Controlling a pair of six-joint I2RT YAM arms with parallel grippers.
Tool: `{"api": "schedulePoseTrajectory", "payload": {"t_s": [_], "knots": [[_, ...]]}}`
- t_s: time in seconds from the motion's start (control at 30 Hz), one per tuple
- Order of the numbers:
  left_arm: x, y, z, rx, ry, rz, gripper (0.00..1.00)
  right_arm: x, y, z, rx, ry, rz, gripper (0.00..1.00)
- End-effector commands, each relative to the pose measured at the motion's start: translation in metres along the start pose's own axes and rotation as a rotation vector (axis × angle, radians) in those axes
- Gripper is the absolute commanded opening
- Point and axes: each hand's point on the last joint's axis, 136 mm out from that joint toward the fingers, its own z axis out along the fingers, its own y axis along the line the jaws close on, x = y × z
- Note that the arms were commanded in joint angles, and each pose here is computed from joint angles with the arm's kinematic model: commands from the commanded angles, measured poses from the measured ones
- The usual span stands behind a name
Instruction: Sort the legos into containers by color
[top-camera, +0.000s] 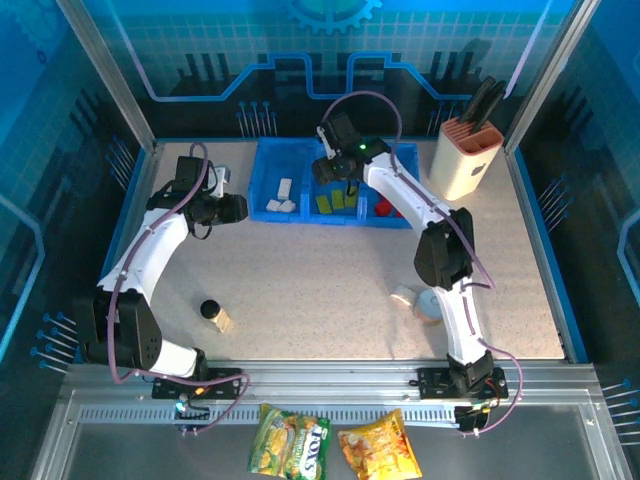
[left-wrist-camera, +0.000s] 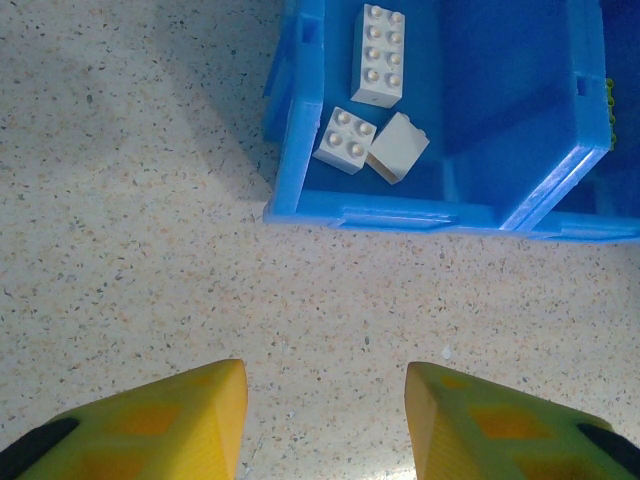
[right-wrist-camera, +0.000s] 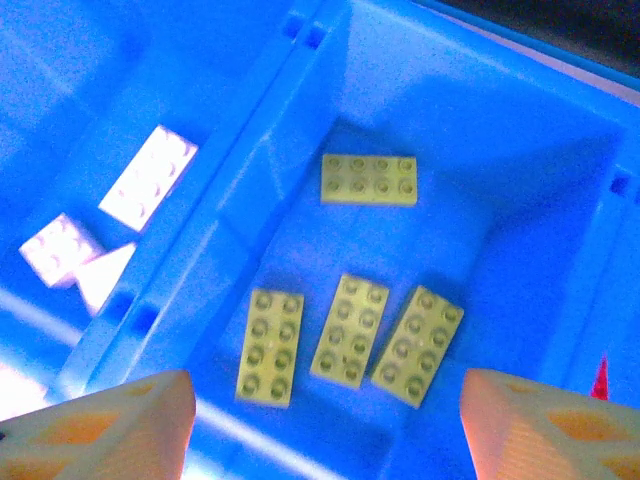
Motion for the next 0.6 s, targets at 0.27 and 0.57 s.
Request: {"api": "schedulePoseTrajectory", "payload": {"t_s": [0.27, 0.57], "knots": [[0.0, 0.002, -0.002, 0.01, 0.0, -0.009, 0.46, 0.107, 0.001, -0.055, -0.067, 0.274, -0.216, 0.71], [0.0, 0.002, -0.002, 0.008, -0.001, -0.008, 0.47, 0.2, -0.016, -0.082, -0.073, 0.527, -0.318, 0.71]]}}
